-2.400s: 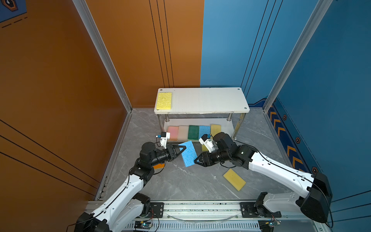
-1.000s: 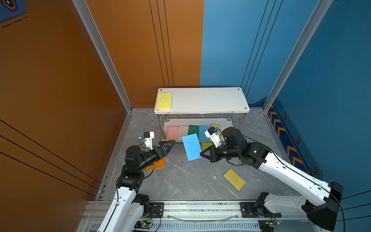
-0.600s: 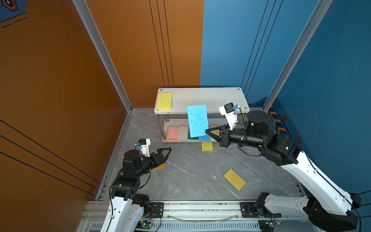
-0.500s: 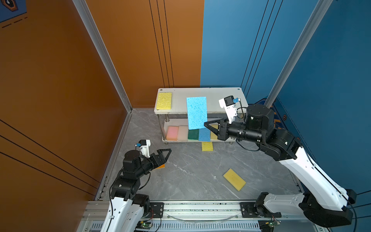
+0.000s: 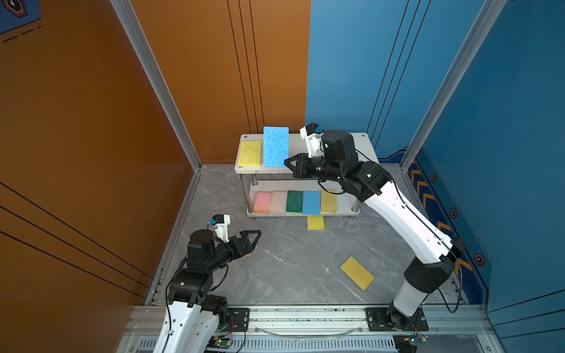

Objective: Place and organize the cleaning sponges onto the shelf
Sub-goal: 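Carry the blue sponge with the right gripper up to the upper tier, then lower the blue sponge onto the upper tier beside the yellow sponge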

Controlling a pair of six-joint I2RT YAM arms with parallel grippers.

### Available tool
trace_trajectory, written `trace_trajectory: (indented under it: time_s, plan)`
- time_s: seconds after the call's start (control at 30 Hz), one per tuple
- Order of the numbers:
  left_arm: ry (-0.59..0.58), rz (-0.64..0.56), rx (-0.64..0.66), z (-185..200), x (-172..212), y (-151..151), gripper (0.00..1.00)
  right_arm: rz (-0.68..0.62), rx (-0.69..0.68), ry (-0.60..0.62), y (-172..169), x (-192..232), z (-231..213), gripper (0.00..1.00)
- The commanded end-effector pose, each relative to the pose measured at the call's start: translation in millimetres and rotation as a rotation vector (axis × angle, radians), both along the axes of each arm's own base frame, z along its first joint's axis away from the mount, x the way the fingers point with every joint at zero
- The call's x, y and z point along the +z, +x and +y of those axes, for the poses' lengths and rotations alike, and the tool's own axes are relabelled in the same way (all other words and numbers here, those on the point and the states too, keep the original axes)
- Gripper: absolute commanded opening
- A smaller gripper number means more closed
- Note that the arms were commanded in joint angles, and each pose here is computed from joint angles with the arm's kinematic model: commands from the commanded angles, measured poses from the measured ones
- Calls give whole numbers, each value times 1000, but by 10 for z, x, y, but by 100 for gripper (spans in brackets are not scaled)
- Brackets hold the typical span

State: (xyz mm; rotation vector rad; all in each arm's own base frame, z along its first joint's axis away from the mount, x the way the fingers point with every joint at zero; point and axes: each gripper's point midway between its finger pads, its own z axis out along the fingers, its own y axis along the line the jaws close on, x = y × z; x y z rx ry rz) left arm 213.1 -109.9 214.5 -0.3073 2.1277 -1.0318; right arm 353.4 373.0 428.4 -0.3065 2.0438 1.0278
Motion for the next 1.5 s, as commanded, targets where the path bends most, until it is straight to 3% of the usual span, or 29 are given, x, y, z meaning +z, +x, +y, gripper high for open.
trace_trajectory:
  time_s: [0.0, 0.37, 1.47]
  plan:
    - [23, -17, -10, 14, 36, -27, 98, 16, -35, 14, 121, 24, 15, 0]
    - [52, 4, -11, 45, -54, -80, 98, 69, -48, 23, 370, -148, 53, 0]
    - [55, 14, -1, 66, -81, -61, 98, 120, -22, 0, 409, -398, 153, 0]
